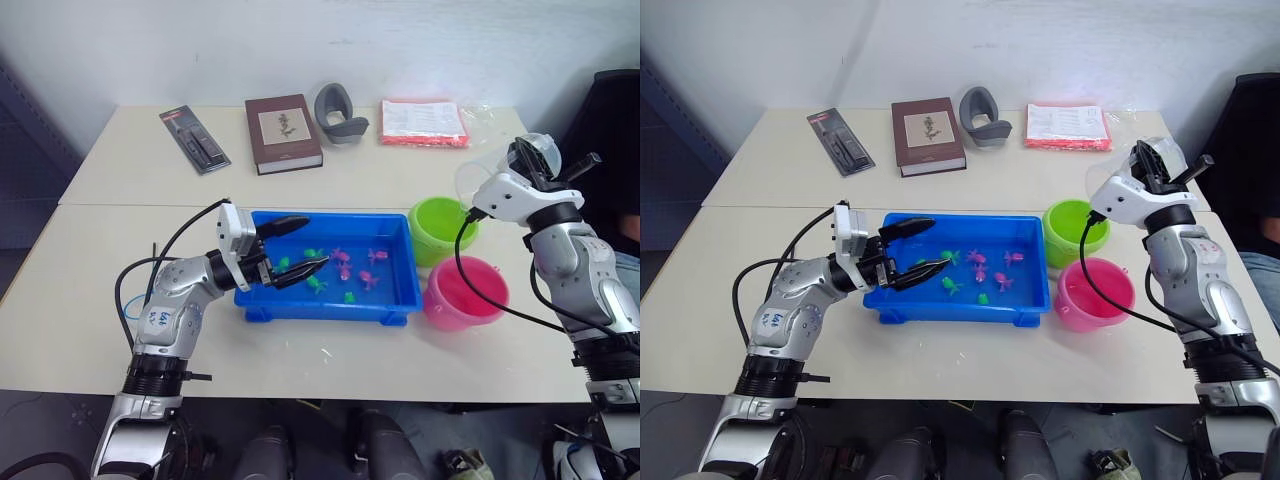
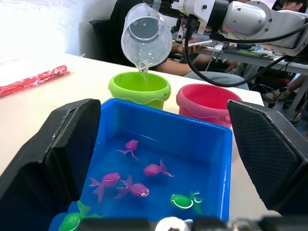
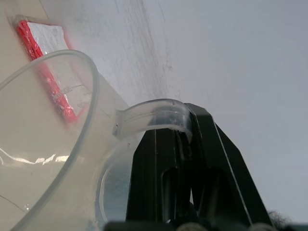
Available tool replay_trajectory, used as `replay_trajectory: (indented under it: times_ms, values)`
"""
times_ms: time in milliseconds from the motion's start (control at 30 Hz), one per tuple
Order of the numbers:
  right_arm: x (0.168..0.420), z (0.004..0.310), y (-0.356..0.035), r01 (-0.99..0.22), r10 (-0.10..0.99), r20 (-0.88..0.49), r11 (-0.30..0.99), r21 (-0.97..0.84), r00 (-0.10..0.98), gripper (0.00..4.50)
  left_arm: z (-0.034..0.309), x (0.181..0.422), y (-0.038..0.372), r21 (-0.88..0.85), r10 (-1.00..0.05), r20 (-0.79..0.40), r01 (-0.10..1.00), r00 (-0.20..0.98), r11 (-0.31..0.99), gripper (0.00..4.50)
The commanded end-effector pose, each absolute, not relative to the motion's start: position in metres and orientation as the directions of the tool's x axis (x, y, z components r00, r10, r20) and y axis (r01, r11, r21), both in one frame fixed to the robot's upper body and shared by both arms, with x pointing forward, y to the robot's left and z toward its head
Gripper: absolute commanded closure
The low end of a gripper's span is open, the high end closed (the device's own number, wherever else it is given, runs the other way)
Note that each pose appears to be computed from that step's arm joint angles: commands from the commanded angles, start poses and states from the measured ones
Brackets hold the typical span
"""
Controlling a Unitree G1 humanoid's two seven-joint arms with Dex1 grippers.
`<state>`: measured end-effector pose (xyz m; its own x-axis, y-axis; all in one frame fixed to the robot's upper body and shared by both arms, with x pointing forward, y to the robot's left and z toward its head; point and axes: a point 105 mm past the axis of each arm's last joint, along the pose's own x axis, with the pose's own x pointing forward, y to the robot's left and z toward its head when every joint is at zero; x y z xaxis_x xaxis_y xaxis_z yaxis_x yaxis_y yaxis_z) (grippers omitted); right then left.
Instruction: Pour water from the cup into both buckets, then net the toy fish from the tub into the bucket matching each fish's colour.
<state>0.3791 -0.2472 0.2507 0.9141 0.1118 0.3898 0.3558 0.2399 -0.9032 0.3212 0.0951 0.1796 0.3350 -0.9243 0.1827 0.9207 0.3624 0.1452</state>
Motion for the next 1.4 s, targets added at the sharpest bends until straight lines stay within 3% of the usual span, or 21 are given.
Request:
replay_trajectory:
  times_ms: [33,233,333,400,533,633,767,867,967,1033,1133,1400]
  values:
    - [0.372,0.259,-0.247,0.407,0.128,0.440,0.220,-0.886,0.889,4.49,0.192,0.320,0.091,0.199,-0.931,0.201,0.918,0.305,0.344,0.00]
    - [0.365,0.254,-0.242,0.383,0.162,0.433,0.268,-0.884,0.887,4.49,0.193,0.320,0.092,0.220,-0.930,0.205,0.912,0.303,0.346,0.00]
    - [0.365,0.254,-0.245,0.388,0.130,0.438,0.293,-0.874,0.889,4.49,0.197,0.323,0.094,0.238,-0.922,0.226,0.900,0.316,0.366,0.00]
    - [0.364,0.257,-0.255,0.409,0.067,0.469,0.392,-0.824,0.881,4.49,0.196,0.323,0.093,0.236,-0.924,0.226,0.903,0.309,0.360,0.00]
    - [0.357,0.266,-0.276,0.418,-0.054,0.501,0.632,-0.653,0.864,4.49,0.198,0.323,0.092,0.229,-0.930,0.228,0.912,0.289,0.340,0.00]
    - [0.343,0.266,-0.299,0.383,-0.154,0.482,0.821,-0.423,0.863,4.49,0.198,0.320,0.092,0.231,-0.944,0.211,0.926,0.253,0.299,0.00]
    - [0.316,0.259,-0.331,0.336,-0.263,0.424,0.936,-0.104,0.867,4.49,0.198,0.311,0.091,0.225,-0.964,0.181,0.946,0.195,0.234,0.00]
    - [0.298,0.231,-0.351,0.318,-0.349,0.299,0.936,0.149,0.888,4.49,0.196,0.304,0.090,0.222,-0.976,0.152,0.957,0.154,0.185,0.00]
    - [0.287,0.201,-0.361,0.325,-0.386,0.211,0.905,0.275,0.898,4.49,0.197,0.303,0.089,0.218,-0.977,0.149,0.959,0.150,0.180,0.00]
    - [0.281,0.193,-0.364,0.340,-0.414,0.230,0.891,0.302,0.881,4.49,0.196,0.303,0.089,0.215,-0.978,0.148,0.960,0.149,0.179,0.00]
    - [0.285,0.181,-0.359,0.303,-0.416,0.213,0.857,0.416,0.884,4.49,0.195,0.302,0.088,0.210,-0.979,0.143,0.963,0.144,0.172,0.00]
    - [0.313,0.134,-0.362,0.364,-0.471,0.107,0.788,0.496,0.875,4.49,0.196,0.297,0.087,0.215,-0.984,0.128,0.966,0.120,0.146,0.00]
